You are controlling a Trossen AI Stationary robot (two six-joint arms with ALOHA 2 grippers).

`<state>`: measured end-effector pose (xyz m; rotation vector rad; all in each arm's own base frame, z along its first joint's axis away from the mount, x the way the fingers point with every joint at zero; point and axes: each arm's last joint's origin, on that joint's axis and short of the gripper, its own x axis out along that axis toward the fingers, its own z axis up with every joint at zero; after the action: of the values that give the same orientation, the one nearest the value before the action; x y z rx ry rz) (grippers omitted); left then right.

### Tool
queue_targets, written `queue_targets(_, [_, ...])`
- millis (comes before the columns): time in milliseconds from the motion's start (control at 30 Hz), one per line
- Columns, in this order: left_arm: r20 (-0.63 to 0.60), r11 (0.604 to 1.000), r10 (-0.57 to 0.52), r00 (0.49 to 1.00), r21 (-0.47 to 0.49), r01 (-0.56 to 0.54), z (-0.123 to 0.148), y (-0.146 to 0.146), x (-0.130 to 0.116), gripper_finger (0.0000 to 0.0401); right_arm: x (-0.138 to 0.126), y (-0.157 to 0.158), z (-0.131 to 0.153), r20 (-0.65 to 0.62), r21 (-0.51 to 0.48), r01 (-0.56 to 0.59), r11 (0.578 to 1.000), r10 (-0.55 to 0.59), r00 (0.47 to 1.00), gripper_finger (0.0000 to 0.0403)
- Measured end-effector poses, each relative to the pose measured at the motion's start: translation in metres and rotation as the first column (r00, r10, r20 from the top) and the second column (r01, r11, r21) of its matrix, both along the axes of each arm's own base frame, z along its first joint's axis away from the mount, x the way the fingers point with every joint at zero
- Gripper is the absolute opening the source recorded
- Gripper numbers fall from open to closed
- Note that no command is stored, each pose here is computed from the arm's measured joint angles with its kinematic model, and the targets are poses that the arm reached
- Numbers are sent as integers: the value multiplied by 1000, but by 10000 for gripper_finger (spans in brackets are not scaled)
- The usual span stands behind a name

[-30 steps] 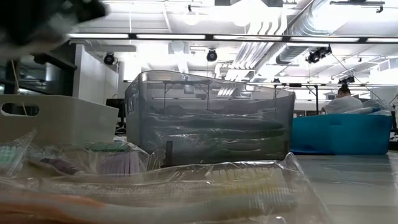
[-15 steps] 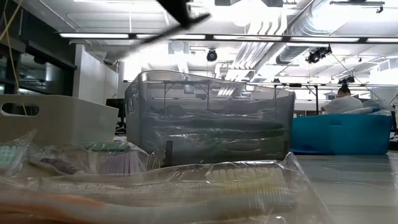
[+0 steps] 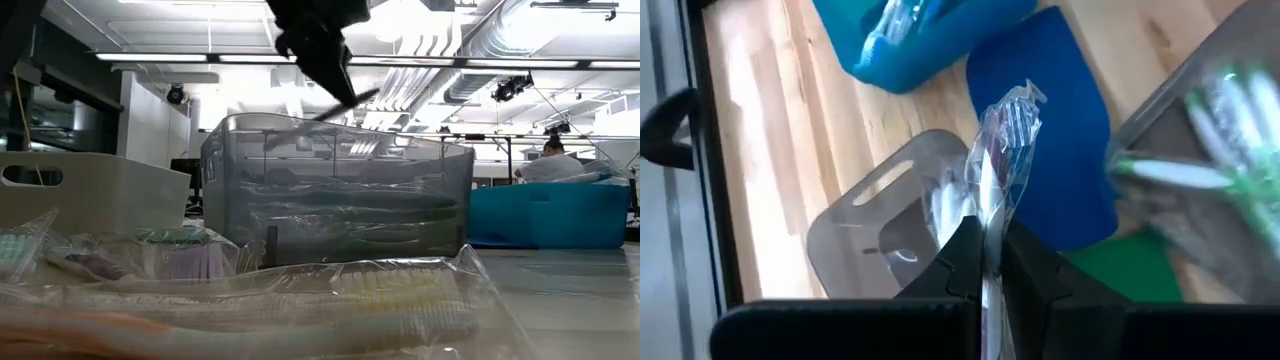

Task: Pick & Place Toothbrushes
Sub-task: Put the purple toothbrush into the top black bin

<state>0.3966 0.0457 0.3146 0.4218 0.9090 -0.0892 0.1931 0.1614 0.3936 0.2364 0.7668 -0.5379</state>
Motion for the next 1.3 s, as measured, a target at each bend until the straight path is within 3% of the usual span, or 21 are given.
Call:
queue_targets(267, [-54, 997, -67, 996, 35, 69, -30, 14, 17, 12, 13, -16, 0, 4, 11, 94, 996, -94, 996, 173])
queue_targets(567, [-86, 999, -42, 995, 18, 44, -53, 17, 29, 13, 24, -34, -1, -10, 36, 183, 983, -182, 983, 173])
queue_targets(833, [-71, 996, 70, 995, 61, -66, -55, 21, 32, 42, 31, -43, -1, -7, 70, 222, 973, -222, 975, 173])
queue_targets(1067, [-85, 987, 162, 983, 7, -162, -57, 30, 29, 49, 34, -43, 0, 6, 81, 229, 970, -230, 973, 173])
queue_targets(1300, [-92, 984, 172, 981, -23, -174, -61, 34, 30, 51, 34, -43, 0, 4, 88, 231, 969, -232, 973, 173])
